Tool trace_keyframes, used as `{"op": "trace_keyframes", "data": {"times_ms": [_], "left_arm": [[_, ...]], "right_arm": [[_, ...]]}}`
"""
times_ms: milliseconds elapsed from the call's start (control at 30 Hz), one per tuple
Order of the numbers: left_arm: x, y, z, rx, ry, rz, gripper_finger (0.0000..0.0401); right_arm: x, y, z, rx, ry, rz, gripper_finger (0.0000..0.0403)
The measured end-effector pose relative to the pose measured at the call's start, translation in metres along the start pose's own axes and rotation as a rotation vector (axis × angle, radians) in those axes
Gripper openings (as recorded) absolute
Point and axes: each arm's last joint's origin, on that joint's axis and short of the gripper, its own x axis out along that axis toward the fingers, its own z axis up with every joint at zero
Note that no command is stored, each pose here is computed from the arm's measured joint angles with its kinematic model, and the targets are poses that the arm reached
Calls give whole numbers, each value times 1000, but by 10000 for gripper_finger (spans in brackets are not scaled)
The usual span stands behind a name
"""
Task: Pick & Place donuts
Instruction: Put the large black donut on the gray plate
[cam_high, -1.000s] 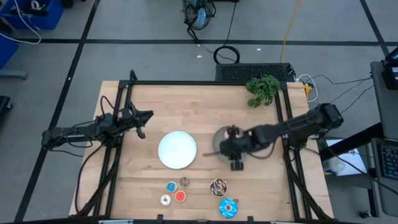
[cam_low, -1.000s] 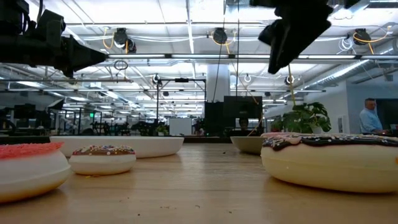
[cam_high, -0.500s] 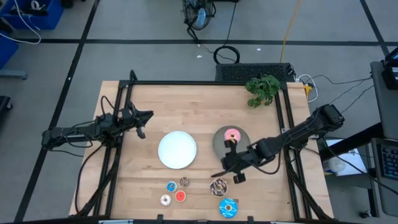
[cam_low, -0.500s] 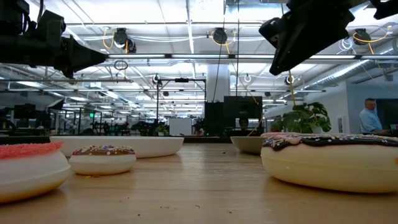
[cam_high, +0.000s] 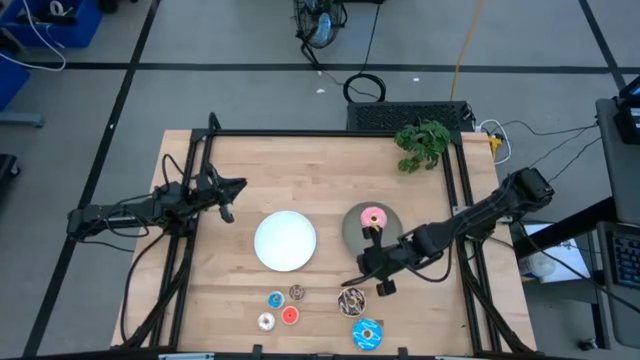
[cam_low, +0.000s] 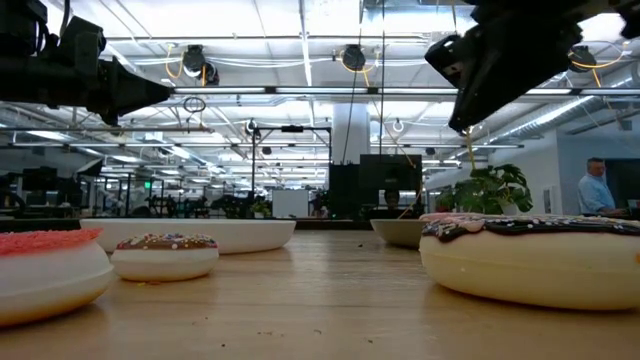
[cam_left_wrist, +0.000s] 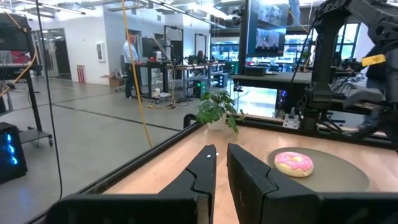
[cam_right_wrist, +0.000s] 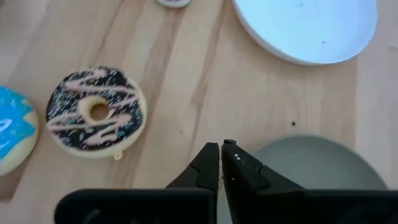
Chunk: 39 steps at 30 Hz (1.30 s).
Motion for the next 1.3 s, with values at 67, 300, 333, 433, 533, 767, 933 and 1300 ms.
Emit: {"op": "trace_keyframes", "data": {"times_ms": [67,300,333,433,533,767,933,1300], "left_arm": [[0,0,0,-2,1,0,47],[0,0,-1,-7,7,0,47],[0,0,-1,-9,7,0,47],[0,0,-1,-10,14,0,47],[0,0,-1,-10,13,0,47],[0,0,-1,-29,14,0,47],[0,0,-2,-26,18,0,47],[0,0,-3,-21,34,1,47]], "right_arm": [[-1,2,0,7,0,5,2],[-3,14,-2,97,-3,28,1],[-4,17,-2,90,-3,35,1],[-6,24,-3,73,-6,48,1],[-7,27,-4,63,-8,55,1],[-8,32,0,102,-53,76,4],[-9,33,8,53,-130,89,2],[-9,33,10,74,-152,94,1]]}}
